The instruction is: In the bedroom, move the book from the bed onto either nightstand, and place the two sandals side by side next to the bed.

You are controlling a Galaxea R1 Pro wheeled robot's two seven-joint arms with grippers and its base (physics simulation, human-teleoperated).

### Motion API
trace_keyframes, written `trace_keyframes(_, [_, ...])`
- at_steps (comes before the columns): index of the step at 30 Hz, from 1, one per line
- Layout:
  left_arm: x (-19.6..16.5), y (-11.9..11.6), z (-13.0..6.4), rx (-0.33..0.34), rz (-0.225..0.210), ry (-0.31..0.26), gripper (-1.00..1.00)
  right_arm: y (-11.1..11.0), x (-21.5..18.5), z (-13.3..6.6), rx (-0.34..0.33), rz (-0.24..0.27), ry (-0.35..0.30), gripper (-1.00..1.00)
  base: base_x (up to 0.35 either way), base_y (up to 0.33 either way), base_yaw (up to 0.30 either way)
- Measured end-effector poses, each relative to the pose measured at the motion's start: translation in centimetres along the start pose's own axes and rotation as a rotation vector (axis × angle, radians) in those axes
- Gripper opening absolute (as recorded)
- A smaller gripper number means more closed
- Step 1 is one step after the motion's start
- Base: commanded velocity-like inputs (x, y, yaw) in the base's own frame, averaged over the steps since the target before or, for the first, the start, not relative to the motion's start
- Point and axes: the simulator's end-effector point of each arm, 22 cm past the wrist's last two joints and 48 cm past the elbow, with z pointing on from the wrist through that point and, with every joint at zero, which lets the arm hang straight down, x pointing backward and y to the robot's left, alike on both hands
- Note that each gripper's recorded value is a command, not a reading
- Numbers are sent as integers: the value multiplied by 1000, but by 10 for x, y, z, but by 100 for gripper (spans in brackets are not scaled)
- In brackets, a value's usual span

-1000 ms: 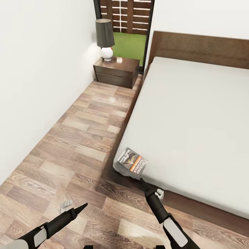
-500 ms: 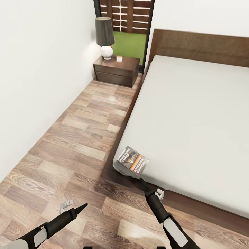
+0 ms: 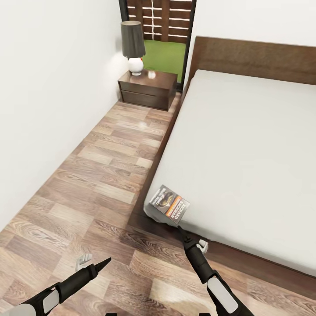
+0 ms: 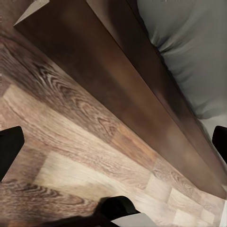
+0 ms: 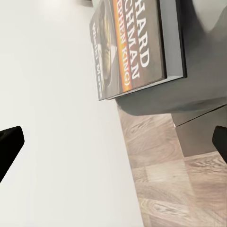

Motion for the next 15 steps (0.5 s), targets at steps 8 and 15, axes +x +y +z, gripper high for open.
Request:
trace_keyframes(8, [0,0,0,-2,0,0,100,1,0,0,-1,0,0,100,0,198,0])
trace_keyframes(15, [1,1,0,-5,1,2,100,1,0,0,-2,-1,0,100,26,15,0])
